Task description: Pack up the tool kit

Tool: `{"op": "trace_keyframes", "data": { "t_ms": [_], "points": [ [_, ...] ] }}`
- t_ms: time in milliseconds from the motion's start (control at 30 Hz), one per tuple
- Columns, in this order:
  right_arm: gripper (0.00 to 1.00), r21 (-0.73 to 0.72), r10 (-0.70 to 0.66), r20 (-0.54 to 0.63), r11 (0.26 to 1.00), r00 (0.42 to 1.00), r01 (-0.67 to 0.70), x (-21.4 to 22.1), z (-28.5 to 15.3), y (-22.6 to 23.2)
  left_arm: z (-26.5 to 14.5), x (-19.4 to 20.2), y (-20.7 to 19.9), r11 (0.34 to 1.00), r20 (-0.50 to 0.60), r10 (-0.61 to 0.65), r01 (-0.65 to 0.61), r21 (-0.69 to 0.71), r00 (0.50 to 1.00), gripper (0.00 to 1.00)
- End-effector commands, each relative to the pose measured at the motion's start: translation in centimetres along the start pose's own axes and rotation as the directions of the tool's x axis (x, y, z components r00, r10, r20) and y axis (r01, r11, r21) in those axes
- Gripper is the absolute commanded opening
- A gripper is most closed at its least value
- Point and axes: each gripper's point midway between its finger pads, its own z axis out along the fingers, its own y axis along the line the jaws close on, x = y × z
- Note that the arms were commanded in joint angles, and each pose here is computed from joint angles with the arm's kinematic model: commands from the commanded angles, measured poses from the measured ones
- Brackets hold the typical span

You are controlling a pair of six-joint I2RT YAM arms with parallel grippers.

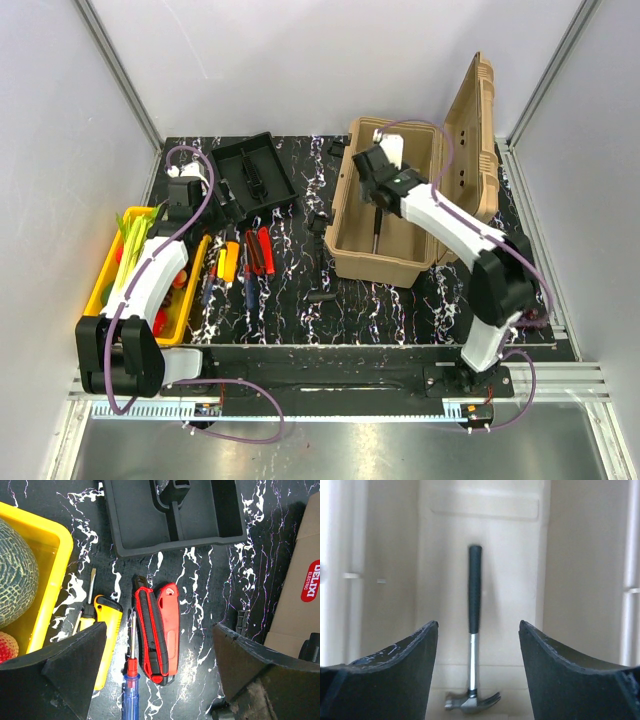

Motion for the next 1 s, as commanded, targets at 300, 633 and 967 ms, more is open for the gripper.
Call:
{"op": "trace_keyframes", "data": {
  "t_ms": [300,633,967],
  "points": [
    [0.72,-0.497,-0.190,0.346,0.794,0.919,0.351,-4.2,-20.4,11.3,-0.7,-1.4,-1.0,0.999,0.058,0.002,-0.005,0.045,0.998,0.89],
    [0.72,-0.519,-0.364,0.173,0.756,0.915,0.399,8.6,-19.0,18.8,-1.1,-1.7,0.0,1.000,0.077,-0.002,0.003,-0.016,0.997,0.89],
    [0.73,-0.325,-0.451,-0.025,0.847,0.892,0.420,16.7,-11.6,16.0,-1.4,-1.6,3.4,0.977,0.089,-0.033,0.051,-0.208,0.995,0.91]
  ]
}}
